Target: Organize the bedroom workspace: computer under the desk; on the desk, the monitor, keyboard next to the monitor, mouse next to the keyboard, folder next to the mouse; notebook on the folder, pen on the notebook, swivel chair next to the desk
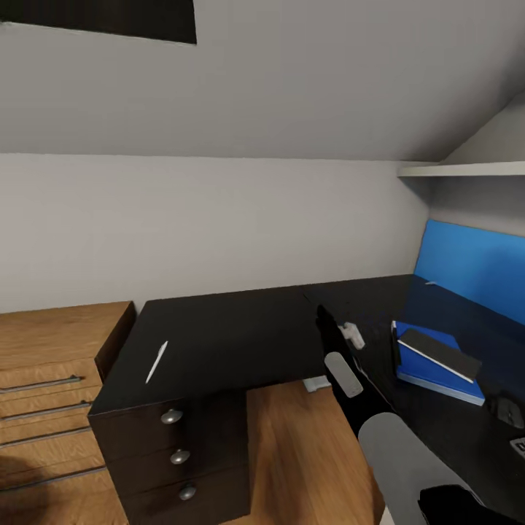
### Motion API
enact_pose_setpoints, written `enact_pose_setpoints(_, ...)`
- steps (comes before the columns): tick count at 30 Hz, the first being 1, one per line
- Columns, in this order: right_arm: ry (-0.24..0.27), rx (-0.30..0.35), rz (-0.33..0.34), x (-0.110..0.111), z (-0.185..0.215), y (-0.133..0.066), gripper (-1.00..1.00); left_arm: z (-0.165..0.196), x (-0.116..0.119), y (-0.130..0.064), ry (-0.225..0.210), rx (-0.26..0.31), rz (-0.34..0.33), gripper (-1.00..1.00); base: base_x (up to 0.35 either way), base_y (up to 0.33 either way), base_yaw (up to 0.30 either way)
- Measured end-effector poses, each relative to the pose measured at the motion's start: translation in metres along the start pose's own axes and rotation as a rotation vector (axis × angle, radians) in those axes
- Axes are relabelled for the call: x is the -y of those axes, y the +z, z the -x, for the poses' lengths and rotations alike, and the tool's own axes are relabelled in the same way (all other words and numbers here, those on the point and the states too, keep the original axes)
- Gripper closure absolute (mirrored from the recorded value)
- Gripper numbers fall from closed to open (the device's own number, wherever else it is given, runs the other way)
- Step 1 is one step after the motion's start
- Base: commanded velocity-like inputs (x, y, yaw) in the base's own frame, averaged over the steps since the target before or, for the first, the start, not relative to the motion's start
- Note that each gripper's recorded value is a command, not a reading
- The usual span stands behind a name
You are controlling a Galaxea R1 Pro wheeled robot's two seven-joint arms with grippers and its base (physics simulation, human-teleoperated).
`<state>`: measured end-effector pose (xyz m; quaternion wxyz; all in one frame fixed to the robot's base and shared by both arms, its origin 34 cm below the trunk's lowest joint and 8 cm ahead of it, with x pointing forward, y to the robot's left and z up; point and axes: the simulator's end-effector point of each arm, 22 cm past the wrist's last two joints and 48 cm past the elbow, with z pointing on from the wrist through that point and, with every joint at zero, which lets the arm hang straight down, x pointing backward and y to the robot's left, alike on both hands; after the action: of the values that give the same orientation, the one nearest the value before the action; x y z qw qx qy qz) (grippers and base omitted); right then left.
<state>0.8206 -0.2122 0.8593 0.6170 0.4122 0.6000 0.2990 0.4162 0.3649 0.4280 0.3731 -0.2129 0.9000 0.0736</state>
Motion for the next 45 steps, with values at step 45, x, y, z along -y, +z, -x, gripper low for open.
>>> enact_pose_setpoints(45, -0.281, -0.04, 0.028, -0.007, -0.062, -0.025, -1.0, 0.009, 0.003, -0.001, -0.008, 0.023, -0.008, -1.0, 0.016, 0.08, 0.274)
